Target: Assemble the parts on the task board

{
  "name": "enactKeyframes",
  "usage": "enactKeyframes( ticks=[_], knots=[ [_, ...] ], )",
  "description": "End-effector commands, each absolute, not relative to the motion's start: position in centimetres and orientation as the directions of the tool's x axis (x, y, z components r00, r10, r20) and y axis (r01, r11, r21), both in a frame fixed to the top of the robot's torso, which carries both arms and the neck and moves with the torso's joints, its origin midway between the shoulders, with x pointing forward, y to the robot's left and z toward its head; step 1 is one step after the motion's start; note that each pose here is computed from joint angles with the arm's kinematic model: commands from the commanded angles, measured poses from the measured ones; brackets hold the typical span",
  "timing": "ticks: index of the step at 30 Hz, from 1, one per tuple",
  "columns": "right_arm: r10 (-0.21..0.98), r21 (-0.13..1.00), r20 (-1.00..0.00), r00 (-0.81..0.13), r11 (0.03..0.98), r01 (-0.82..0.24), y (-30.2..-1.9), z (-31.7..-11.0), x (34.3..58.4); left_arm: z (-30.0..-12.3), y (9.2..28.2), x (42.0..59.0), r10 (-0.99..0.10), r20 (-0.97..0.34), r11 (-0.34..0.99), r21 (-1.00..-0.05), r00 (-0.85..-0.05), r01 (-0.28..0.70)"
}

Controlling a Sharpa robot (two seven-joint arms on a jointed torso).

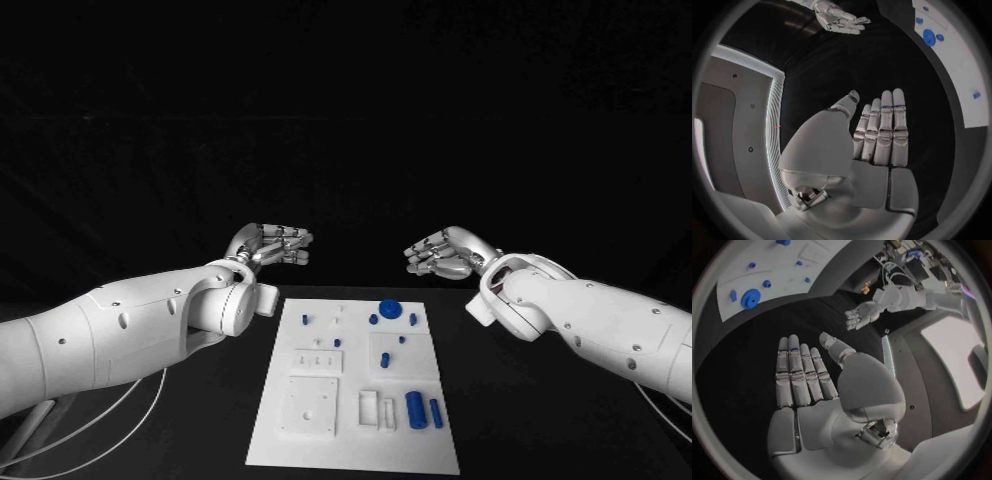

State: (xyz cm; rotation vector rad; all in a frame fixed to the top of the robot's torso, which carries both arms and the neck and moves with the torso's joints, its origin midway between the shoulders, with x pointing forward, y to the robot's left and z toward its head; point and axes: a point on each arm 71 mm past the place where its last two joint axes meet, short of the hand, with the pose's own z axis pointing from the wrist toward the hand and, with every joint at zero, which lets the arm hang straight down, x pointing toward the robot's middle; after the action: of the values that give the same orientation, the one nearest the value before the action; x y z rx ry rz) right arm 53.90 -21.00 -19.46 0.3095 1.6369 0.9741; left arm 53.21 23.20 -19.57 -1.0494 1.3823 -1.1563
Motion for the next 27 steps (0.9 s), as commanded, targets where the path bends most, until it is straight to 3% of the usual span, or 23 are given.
enactKeyframes(
  ticks=[1, 11, 19, 27],
  knots=[
    [0.331, 0.405, -0.914, -0.236, 0.798, -0.447, -19.6, -19.7, 53.7, -18.8, 22.2, 52.6, -0.959, -0.156, 0.150, -0.988, -0.236, 0.042],
    [0.118, 0.143, -0.990, -0.082, 0.844, -0.518, -17.5, -19.7, 53.6, -17.2, 21.9, 50.5, -0.949, -0.113, 0.097, -0.993, -0.293, 0.070],
    [0.046, 0.052, -0.999, -0.024, 0.853, -0.519, -16.8, -20.2, 53.9, -15.7, 20.7, 49.5, -0.922, -0.076, 0.049, -0.995, -0.380, 0.082],
    [0.000, -0.001, -1.000, 0.003, 0.863, -0.505, -16.2, -20.7, 54.6, -14.2, 19.7, 49.3, -0.910, -0.072, 0.031, -0.994, -0.409, 0.106]
  ],
)
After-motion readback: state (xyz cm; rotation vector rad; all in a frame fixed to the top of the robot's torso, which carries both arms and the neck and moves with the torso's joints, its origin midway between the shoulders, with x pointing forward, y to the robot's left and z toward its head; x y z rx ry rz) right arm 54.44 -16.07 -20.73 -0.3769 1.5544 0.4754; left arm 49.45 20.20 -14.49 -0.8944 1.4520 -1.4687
